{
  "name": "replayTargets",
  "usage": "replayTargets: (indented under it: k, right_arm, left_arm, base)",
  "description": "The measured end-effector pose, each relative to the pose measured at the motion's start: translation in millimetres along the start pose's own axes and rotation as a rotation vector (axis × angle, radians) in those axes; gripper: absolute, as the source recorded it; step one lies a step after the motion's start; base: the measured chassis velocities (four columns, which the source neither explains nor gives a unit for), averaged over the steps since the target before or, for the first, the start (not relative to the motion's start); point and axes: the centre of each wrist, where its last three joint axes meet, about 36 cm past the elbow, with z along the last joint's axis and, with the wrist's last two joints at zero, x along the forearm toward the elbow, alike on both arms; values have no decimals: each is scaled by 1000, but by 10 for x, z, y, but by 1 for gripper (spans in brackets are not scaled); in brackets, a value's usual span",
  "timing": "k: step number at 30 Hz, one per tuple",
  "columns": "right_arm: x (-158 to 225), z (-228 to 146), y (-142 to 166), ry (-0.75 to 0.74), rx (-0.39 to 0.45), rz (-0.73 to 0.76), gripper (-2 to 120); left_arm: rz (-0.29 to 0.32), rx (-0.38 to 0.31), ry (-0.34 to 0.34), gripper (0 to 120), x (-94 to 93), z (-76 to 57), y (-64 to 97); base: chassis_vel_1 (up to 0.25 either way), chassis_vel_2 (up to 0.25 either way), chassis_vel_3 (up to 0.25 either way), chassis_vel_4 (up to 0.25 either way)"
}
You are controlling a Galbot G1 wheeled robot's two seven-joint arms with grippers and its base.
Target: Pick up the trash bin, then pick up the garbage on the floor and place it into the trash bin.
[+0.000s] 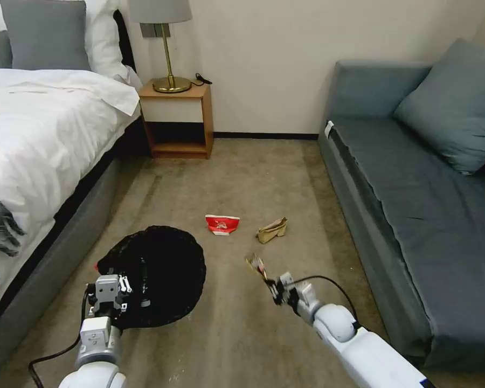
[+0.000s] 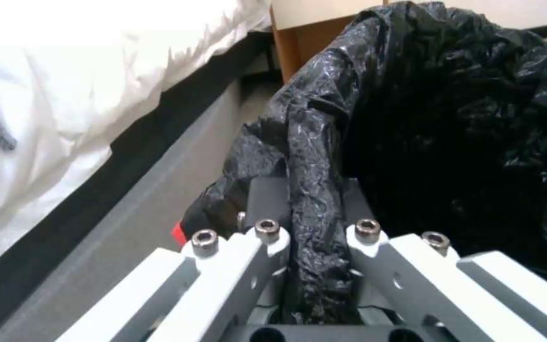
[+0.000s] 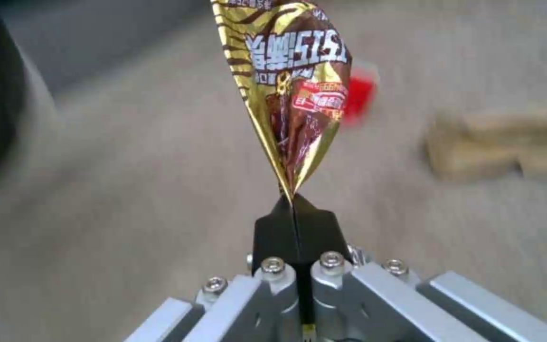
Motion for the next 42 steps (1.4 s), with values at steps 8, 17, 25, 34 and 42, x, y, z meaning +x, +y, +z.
replayTargets:
  k: [8, 17, 25, 34, 42]
  right_arm:
    - [198, -1233, 416, -230, -134, -168, 0]
    - [231, -1490, 986, -229, -153, -358, 0]
    - [42, -1201, 1193, -179, -83, -402, 0]
    - [-347, -981, 1302, -152, -22, -378, 0]
    - [-592, -845, 1322, -121, -3, -324, 6]
  left_arm:
    - [4, 44, 2, 3, 22, -50, -88]
    - [17, 90, -17, 3, -71, -66, -203]
    - [30, 121, -16, 3, -117, -79, -239]
    - [47, 135, -10, 3, -164, -87, -309]
    - [66, 132, -3, 3, -197, -29, -309]
  base:
    - [0, 0, 0, 0]
    - [0, 0, 0, 0]
    - [0, 0, 0, 0]
    - [0, 0, 0, 0]
    - [0, 0, 0, 0]
